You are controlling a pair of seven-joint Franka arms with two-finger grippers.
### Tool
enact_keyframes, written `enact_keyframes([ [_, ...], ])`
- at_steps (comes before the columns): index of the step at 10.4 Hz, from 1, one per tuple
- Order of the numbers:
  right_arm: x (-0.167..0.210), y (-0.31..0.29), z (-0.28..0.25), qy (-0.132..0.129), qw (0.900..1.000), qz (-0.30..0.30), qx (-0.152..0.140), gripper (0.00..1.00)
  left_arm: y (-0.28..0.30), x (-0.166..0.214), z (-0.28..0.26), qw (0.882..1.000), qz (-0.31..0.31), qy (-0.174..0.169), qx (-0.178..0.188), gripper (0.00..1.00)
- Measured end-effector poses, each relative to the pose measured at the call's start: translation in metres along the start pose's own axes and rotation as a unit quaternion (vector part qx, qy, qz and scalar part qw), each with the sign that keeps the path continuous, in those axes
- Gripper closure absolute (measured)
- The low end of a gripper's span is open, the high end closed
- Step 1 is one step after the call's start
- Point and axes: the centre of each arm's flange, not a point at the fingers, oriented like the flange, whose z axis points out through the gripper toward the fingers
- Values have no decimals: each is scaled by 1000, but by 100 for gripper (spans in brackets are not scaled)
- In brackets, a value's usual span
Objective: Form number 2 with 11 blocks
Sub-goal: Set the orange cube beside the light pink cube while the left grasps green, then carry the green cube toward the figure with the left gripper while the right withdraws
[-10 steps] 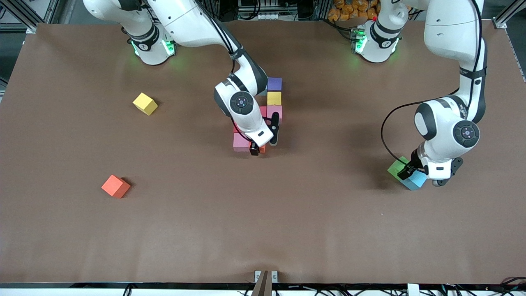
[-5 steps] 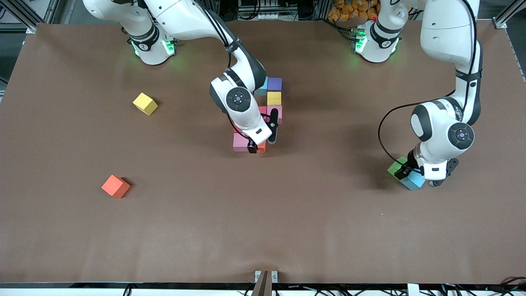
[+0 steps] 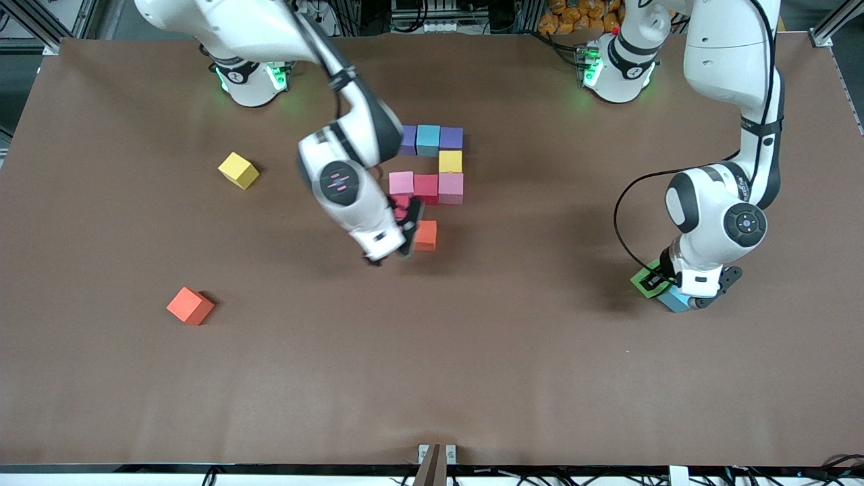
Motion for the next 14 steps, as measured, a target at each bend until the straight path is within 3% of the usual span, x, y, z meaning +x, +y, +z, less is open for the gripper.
enact_keyframes([
  [2, -53, 61, -36, 13, 998, 59, -12, 0, 27, -18, -4, 998, 56, -9, -5, 44],
  [4, -123, 121, -69, 17, 992, 126, -11, 0, 52, -28, -23, 995, 92, -51, 3, 44],
  [6, -201, 166, -97, 15, 977, 213, 7, 0, 77, -37, -58, 985, 142, -101, 7, 44],
  [8, -259, 187, -126, 16, 947, 321, 22, 0, 114, -60, -79, 975, 197, -98, 7, 44],
  [10, -289, 184, -165, 13, 911, 412, 25, 0, 152, -93, -90, 963, 258, -79, 17, 44],
  [11, -304, 182, -186, 9, 901, 433, 16, 0, 164, -105, -95, 954, 291, -63, 32, 44],
  [12, -321, 178, -211, 11, 894, 449, 5, 0, 175, -116, -98, 940, 335, -45, 53, 44],
  [14, -358, 166, -262, 29, 873, 487, -12, 0, 199, -146, -102, 896, 437, -17, 78, 44],
])
